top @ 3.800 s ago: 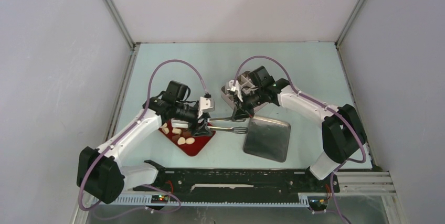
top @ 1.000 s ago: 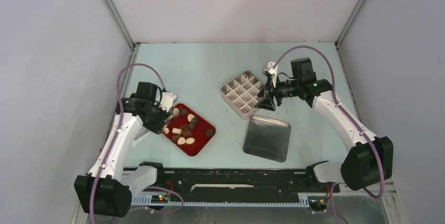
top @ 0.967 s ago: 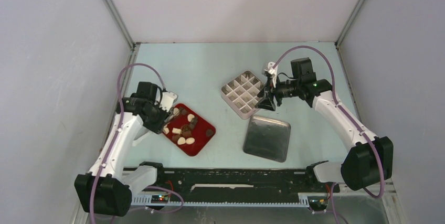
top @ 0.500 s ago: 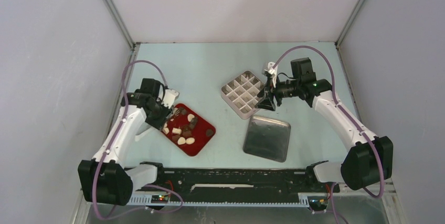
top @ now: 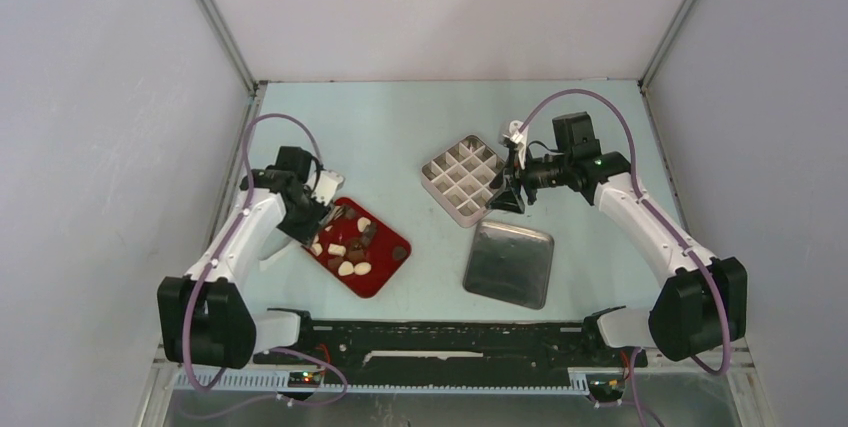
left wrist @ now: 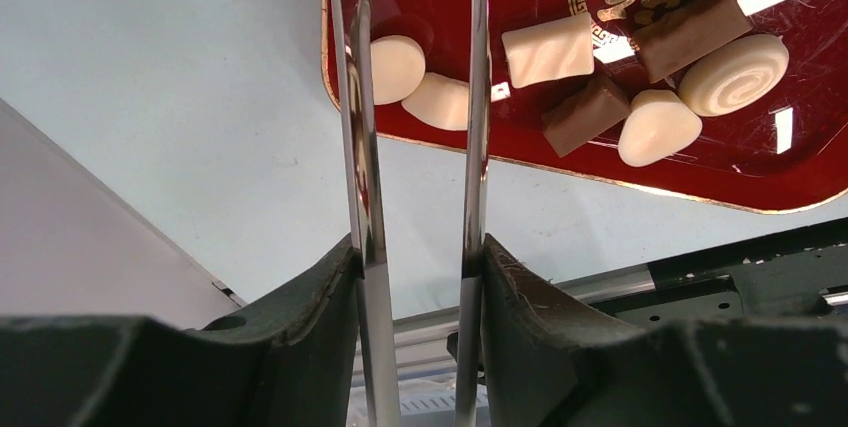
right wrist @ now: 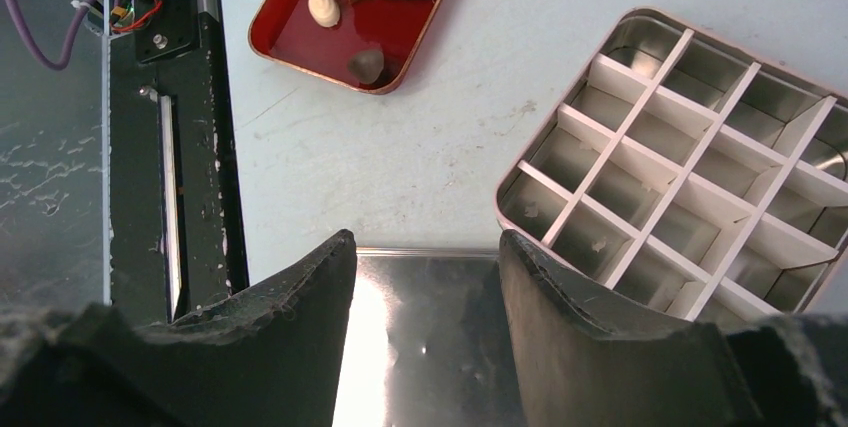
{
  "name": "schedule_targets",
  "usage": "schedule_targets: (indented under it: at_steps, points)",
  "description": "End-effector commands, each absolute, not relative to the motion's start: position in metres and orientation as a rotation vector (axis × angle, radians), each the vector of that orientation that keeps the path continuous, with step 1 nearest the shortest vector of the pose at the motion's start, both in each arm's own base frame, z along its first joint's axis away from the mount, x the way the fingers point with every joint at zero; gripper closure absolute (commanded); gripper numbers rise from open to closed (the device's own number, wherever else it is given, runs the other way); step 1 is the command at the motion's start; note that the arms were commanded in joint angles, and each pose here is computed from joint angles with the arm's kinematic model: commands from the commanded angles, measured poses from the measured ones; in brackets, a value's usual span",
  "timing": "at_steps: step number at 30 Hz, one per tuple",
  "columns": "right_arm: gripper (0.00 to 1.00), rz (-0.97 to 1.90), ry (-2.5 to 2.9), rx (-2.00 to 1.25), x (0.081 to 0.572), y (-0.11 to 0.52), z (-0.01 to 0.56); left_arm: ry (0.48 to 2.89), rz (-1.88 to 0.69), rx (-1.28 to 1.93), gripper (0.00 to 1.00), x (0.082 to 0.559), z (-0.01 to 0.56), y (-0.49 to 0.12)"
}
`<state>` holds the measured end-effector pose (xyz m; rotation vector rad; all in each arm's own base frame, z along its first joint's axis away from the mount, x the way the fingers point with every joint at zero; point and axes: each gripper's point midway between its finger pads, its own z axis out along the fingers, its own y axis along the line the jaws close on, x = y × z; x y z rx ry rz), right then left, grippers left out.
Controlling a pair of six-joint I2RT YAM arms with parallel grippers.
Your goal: Pack the chocolate
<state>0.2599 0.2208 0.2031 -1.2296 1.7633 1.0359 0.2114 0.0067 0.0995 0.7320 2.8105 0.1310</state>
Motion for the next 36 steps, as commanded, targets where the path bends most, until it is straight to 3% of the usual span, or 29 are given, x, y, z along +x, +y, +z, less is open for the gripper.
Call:
schedule_targets:
  at_steps: [1,12,24,36]
  points:
    - [0.43,1.051,1.731,-1.232,0.261,0.223,0.206,2.768,0.130,0.685,0.54,0.228,0.118,0.005]
    - [0.43,1.041,1.729,-1.229,0.263,0.223,0.207,2.737,0.089,0.716,0.85,0.222,0.141,0.000]
    - [0.43,0.931,1.827,-1.131,0.275,0.196,0.206,2.438,-0.125,0.886,0.90,0.255,0.189,-0.070]
    - [0.44,0.787,1.917,-1.020,0.275,0.156,0.179,2.277,-0.319,0.937,0.87,0.318,0.184,-0.160]
